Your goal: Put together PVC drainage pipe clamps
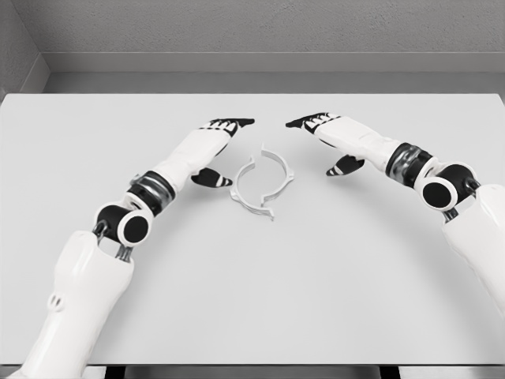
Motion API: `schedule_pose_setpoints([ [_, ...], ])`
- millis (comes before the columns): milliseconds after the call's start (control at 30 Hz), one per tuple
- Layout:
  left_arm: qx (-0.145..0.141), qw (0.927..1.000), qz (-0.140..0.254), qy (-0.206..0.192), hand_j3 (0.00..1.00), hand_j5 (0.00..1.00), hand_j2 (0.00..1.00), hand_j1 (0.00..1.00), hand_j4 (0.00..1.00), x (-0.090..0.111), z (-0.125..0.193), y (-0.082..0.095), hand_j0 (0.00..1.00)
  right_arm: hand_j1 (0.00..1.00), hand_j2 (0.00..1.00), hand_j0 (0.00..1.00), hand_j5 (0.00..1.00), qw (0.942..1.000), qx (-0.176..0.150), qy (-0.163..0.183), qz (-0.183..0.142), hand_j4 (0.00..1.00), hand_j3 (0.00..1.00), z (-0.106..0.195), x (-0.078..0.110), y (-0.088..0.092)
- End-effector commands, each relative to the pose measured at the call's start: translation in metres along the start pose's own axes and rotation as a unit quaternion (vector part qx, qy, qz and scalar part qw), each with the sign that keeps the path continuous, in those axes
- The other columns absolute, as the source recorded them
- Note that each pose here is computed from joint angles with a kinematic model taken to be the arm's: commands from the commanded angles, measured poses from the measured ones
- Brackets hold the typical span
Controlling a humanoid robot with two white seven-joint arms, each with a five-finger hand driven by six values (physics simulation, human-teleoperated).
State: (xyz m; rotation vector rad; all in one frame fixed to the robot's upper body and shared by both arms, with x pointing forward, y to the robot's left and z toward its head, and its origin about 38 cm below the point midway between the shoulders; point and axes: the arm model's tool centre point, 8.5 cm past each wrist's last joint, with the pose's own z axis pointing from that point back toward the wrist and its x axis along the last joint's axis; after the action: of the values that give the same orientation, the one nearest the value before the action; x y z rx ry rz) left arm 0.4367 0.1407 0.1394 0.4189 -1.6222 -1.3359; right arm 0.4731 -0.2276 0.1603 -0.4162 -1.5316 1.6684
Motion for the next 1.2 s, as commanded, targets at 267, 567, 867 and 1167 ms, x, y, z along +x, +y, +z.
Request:
schedule_pose_setpoints([
  [267,-0.007,0.9993,0.011,-0.036,1.00,1.00,1.00,1.00,1.00,0.029,-0.013,-0.012,1.00,1.00,1.00,1.00,1.00,0.9929,-0.054,-0.064,-0.085,1.00,1.00,0.001,0.025,-0.017],
  [567,-0.007,0.9996,0.007,-0.026,1.00,1.00,1.00,1.00,1.00,0.024,-0.018,-0.006,1.00,1.00,1.00,1.00,1.00,0.9940,-0.069,0.058,-0.061,1.00,1.00,0.071,-0.063,-0.044],
  [867,-0.035,0.9967,-0.042,-0.061,1.00,1.00,1.00,1.00,1.00,0.059,-0.046,-0.007,1.00,1.00,1.00,1.00,1.00,0.9953,-0.060,0.065,-0.039,1.00,1.00,0.085,-0.068,-0.051],
  [1167,-0.062,0.9939,-0.048,-0.078,1.00,1.00,1.00,1.00,1.00,0.072,-0.049,-0.027,1.00,1.00,1.00,1.00,1.00,0.9953,-0.055,0.073,-0.033,1.00,1.00,0.092,-0.072,-0.052],
])
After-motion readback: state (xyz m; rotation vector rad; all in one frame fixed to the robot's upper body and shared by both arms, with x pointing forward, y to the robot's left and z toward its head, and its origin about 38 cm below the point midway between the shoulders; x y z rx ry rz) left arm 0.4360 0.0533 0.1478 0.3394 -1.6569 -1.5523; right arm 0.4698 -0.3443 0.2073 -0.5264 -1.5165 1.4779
